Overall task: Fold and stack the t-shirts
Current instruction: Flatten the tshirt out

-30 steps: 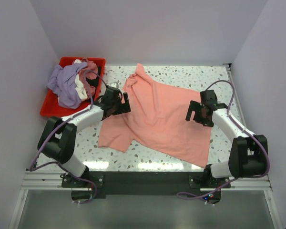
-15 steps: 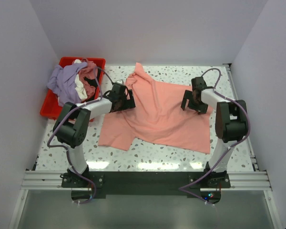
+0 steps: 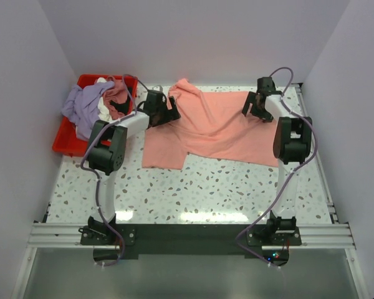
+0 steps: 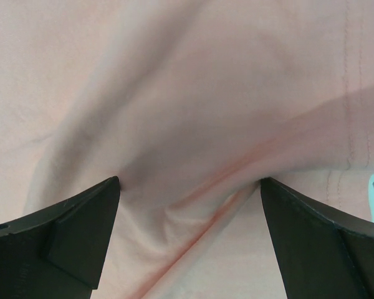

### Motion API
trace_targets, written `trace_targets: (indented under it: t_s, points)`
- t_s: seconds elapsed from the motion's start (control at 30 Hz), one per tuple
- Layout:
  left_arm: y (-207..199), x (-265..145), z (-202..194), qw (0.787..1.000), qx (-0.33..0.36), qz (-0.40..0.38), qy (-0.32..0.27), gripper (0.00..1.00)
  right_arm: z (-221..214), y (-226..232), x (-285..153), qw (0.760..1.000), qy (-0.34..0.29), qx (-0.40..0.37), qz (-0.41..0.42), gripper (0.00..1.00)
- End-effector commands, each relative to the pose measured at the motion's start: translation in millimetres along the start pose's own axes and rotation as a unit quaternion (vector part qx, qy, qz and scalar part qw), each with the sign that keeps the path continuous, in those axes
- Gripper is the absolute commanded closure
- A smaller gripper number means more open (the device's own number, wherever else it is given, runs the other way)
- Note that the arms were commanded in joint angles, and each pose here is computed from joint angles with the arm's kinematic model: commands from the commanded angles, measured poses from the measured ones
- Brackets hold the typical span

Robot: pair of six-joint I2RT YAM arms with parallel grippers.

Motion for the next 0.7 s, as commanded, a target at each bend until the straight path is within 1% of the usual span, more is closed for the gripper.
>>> trace_targets:
  t_s: [0.0,0.03,0.1,0.13,0.17,0.2,0.23,0.27,0.3,0.33,0.37,0.4,0.43,0.5,0.53,0.6,0.67]
  points:
    - [-4,10,-21,0.999,0.002,-0.012,0.049,0.00,-3,-4,17,0.999,0.026,-0.022,0.007,0.01]
    - [-13,3,-12,0.999,0.013,-0.019,0.038,0.00,2,-3,10,0.999,0.023,-0.028,0.010,0.01]
    - [-22,-10,-1,0.999,0.026,-0.022,0.022,0.00,24,4,-15,0.999,-0.003,-0.033,0.030,0.01]
    - [-32,-27,10,0.999,0.032,-0.032,0.006,0.00,28,5,-26,0.999,-0.006,-0.033,0.035,0.01]
    - [-34,-36,16,0.999,0.037,-0.027,-0.006,0.00,30,5,-38,0.999,-0.010,-0.033,0.042,0.01]
    - [-37,-47,20,0.999,0.043,-0.026,-0.015,0.00,42,8,-65,0.997,-0.032,-0.029,0.056,0.01]
    - [-42,-68,21,0.998,0.048,-0.029,-0.027,0.00,47,8,-82,0.997,-0.045,-0.026,0.065,0.01]
    - [-39,-78,21,0.998,0.049,-0.018,-0.034,0.00,33,3,-86,0.997,-0.034,-0.026,0.065,0.01]
    - [-37,-89,17,0.998,0.047,-0.015,-0.036,0.00,43,2,-121,0.995,-0.064,-0.015,0.080,0.01]
    - [-30,-108,7,0.998,0.044,-0.010,-0.035,0.00,42,1,-133,0.993,-0.075,-0.009,0.090,0.01]
    - [-22,-118,-2,0.999,0.039,0.004,-0.032,0.00,16,-9,-130,0.995,-0.053,-0.002,0.083,0.01]
    - [-15,-127,-10,0.999,0.028,0.011,-0.031,0.00,19,-11,-163,0.992,-0.082,0.008,0.099,0.01]
    - [-2,-145,-28,0.999,0.023,0.020,-0.027,0.00,-7,-19,-157,0.993,-0.062,0.013,0.099,0.01]
    - [14,-160,-44,0.999,0.002,0.038,-0.030,0.00,-26,-24,-172,0.991,-0.064,0.036,0.113,0.01]
    - [25,-174,-57,0.999,-0.004,0.044,-0.028,0.00,-43,-31,-182,0.989,-0.069,0.044,0.123,0.01]
    - [35,-188,-76,0.999,-0.018,0.045,-0.023,0.00,-57,-33,-190,0.985,-0.073,0.063,0.140,0.01]
    - [42,-193,-85,0.998,-0.022,0.048,-0.021,0.00,-78,-37,-199,0.982,-0.071,0.070,0.159,0.01]
Point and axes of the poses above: each gripper's point midway between its finger pads, its own x axis out along the fingers, its own y axis along the line the jaws close on, z = x × y, the point moved 2 cm from there along -x, back along the fingers, and after that the axes turned 3 degrees about x, right-handed, at the moved point
